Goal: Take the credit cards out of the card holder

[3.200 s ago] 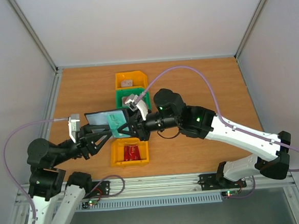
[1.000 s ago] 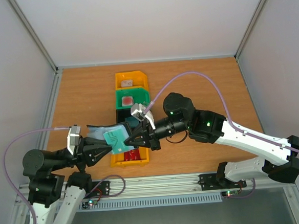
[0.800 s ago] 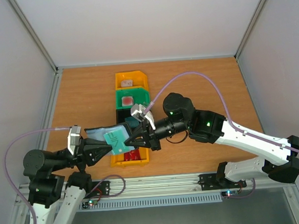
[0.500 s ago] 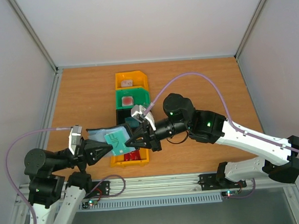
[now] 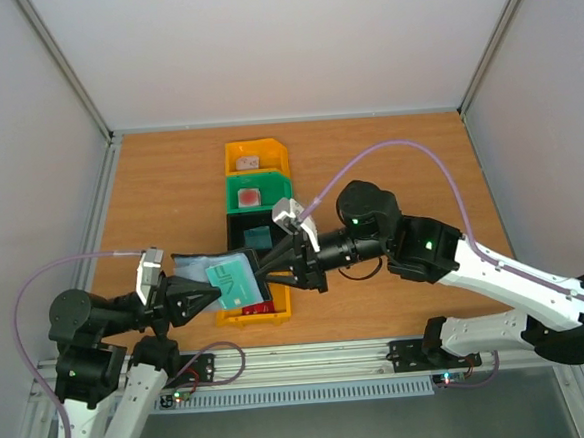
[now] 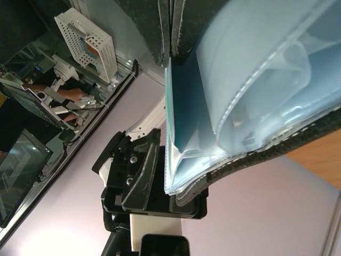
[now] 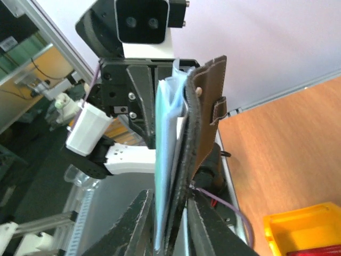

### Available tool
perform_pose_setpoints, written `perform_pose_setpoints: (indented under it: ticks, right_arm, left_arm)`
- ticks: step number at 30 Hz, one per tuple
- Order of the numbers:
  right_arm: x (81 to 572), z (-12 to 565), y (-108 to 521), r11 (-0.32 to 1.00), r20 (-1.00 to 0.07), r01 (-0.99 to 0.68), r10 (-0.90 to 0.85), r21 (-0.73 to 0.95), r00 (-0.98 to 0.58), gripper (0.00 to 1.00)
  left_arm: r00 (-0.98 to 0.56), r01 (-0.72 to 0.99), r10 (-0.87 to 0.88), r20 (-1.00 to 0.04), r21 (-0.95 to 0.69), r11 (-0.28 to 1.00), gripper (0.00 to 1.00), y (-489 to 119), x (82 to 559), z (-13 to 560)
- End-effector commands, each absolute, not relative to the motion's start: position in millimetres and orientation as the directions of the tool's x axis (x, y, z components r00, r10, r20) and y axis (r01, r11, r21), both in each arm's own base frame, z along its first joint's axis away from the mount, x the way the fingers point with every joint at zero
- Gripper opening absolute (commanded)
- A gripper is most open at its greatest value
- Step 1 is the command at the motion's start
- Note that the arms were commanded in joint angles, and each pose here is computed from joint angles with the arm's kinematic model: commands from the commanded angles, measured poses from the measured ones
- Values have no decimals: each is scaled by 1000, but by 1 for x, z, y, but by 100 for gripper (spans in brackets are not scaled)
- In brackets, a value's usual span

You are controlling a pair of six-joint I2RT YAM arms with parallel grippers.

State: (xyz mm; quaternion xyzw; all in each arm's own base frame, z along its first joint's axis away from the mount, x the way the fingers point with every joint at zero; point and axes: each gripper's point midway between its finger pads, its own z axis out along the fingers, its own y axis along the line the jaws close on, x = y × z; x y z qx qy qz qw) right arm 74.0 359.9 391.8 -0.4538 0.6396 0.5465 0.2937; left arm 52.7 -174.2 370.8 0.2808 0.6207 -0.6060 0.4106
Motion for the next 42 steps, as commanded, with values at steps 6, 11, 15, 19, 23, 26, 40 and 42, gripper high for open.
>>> perform_pose_setpoints:
  ticks: [6, 11, 15, 19, 23, 26, 40, 42]
  right_arm:
    - [76, 393, 358, 3, -871, -901, -254, 433, -420, 30]
    - [73, 393, 369, -41, -865, -890, -260, 454, -429, 39]
    - [71, 392, 374, -64, -860, -883, -273, 464, -432, 32]
    - [71, 393, 372, -65, -862, -885, -270, 461, -429, 10]
    - [68, 399, 363, -74, -883, -899, -236, 432, -405, 1]
    - [68, 398, 355, -51, -887, -905, -229, 422, -401, 1]
    - [64, 404, 356, -79, -886, -901, -238, 427, -399, 1]
    - [63, 405, 357, -89, -886, -899, -239, 428, -398, 1]
  left_arm:
    - [-439, 887, -145, -887, -453, 85, 0, -173, 42, 381]
    - [-436, 888, -150, -887, -451, 86, 0, -174, 44, 381]
    - [-441, 886, -149, -885, -456, 86, 0, -174, 46, 381]
    - [-447, 883, -146, -883, -461, 85, 0, -174, 46, 381]
    - [-460, 878, -136, -877, -472, 78, 0, -175, 44, 378]
    - [-468, 876, -126, -875, -478, 67, 7, -175, 41, 378]
    - [-477, 866, -141, -868, -491, 95, 23, -175, 50, 374]
    - [-479, 863, -145, -866, -495, 100, 31, -175, 52, 374]
